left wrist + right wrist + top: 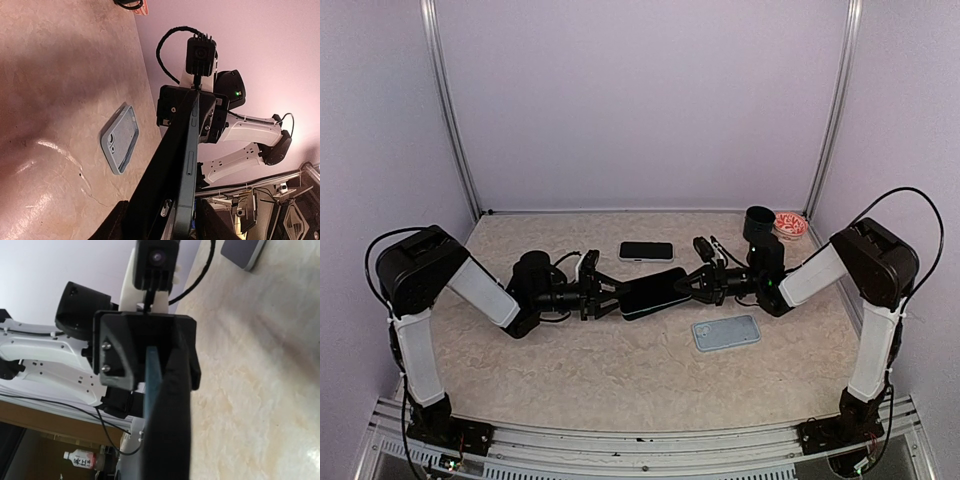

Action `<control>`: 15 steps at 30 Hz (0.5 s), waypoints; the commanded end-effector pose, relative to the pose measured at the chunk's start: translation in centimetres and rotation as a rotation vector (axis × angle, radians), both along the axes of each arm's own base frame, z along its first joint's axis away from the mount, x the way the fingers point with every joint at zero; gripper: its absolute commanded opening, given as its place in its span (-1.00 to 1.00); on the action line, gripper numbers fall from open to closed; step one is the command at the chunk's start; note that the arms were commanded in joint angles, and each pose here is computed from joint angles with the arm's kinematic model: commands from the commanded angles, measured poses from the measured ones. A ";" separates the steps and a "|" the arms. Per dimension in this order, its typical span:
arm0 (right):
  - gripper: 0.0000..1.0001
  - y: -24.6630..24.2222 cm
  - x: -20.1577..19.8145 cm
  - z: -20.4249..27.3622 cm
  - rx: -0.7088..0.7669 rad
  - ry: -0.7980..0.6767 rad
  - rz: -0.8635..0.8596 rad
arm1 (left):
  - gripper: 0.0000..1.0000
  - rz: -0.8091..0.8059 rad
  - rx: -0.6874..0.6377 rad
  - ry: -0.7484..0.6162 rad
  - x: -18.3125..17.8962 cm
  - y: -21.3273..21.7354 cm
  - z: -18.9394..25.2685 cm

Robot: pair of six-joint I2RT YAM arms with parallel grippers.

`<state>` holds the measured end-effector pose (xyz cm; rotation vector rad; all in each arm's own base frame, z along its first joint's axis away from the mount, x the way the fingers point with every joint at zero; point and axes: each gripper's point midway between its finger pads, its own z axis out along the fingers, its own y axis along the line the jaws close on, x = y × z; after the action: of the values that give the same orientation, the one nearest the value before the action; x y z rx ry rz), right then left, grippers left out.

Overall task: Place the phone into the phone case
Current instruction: Press the phone with the phone case.

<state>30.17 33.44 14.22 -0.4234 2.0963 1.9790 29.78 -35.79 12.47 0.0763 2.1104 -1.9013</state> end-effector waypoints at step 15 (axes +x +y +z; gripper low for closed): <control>-0.91 -0.2 -0.1 1.0 0.028 -0.046 0.028 | -0.65 -0.049 -0.076 -0.075 -0.6 -0.7 2.7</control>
<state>29.87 33.37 14.44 -0.4494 2.0890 1.9943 29.36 -35.95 13.41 0.1176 2.0749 -1.9410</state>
